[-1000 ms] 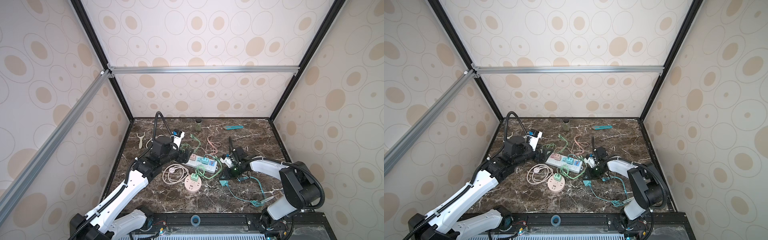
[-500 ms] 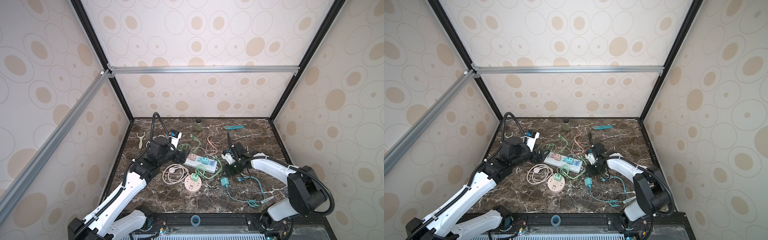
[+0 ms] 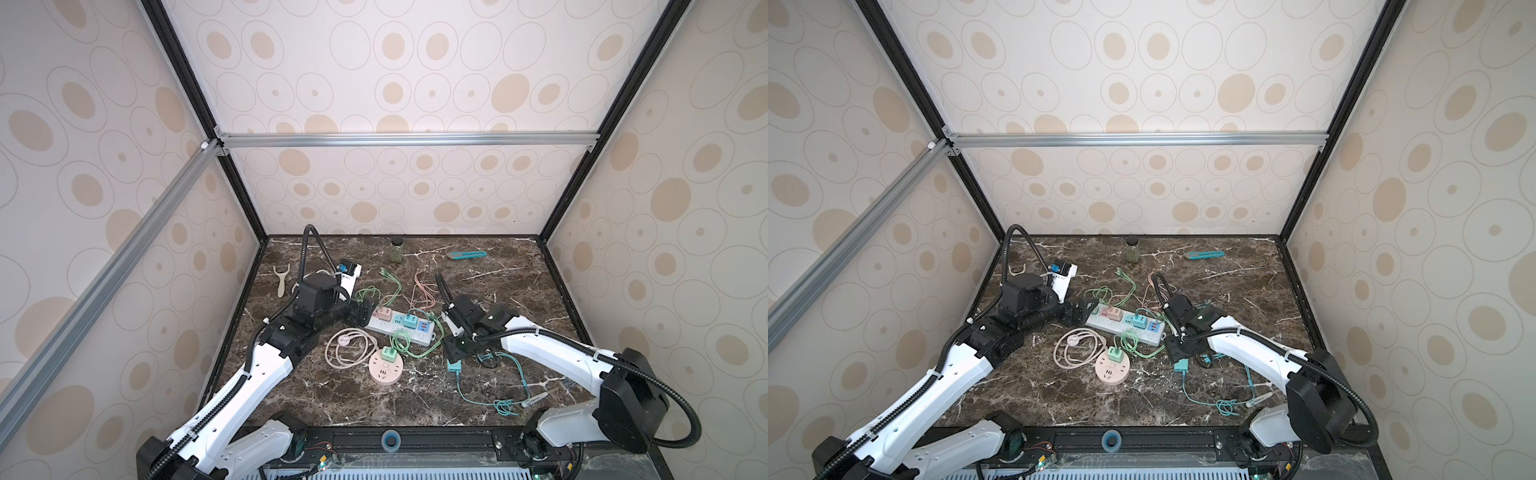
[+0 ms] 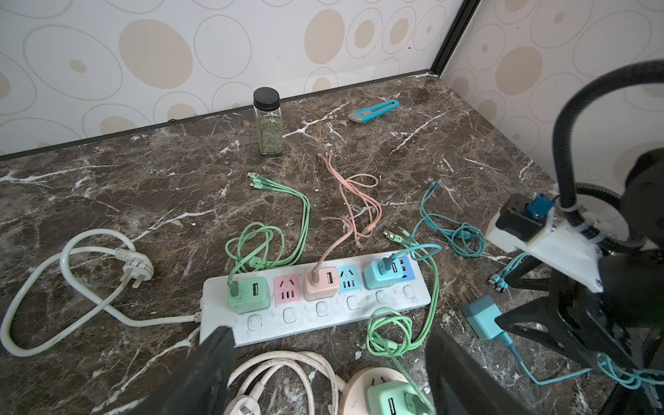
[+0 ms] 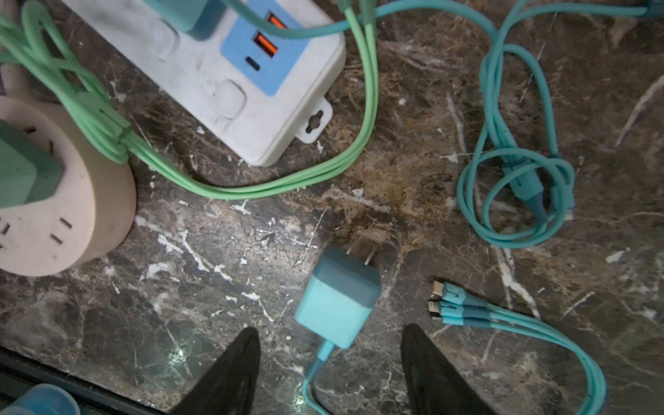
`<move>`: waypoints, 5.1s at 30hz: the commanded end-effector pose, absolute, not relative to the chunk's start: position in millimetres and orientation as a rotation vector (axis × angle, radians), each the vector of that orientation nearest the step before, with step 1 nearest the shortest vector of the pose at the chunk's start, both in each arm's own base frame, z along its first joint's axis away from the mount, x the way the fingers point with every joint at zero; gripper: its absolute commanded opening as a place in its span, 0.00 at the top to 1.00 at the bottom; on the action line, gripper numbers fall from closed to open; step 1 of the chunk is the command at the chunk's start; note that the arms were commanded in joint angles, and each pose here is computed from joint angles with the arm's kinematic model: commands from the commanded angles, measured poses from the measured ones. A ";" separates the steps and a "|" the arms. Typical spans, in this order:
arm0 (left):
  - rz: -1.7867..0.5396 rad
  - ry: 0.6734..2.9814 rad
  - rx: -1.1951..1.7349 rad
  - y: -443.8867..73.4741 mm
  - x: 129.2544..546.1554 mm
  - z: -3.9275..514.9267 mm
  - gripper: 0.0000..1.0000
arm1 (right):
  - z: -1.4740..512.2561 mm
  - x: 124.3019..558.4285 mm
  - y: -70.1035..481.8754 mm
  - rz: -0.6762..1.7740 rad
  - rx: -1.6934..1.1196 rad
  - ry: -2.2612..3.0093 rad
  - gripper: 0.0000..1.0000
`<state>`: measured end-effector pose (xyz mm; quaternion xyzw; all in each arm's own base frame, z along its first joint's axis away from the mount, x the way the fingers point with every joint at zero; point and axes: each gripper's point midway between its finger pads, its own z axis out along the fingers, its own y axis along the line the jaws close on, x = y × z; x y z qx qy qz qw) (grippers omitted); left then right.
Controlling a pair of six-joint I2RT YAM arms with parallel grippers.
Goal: Insert the plug
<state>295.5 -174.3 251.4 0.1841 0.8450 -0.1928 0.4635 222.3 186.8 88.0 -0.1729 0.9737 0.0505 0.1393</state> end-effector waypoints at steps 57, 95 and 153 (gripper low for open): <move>-1.019 2.063 0.656 -229.8 251.2 268.3 0.14 | 148.9 220.7 221.5 0.386 -0.782 2.295 0.77; -1.545 1.990 0.821 -287.8 200.3 281.7 0.36 | 268.2 216.0 299.2 0.131 -1.526 1.521 0.78; -1.488 1.331 0.715 -279.2 216.6 402.7 1.00 | 379.6 193.0 275.9 1.476 -0.630 1.488 0.30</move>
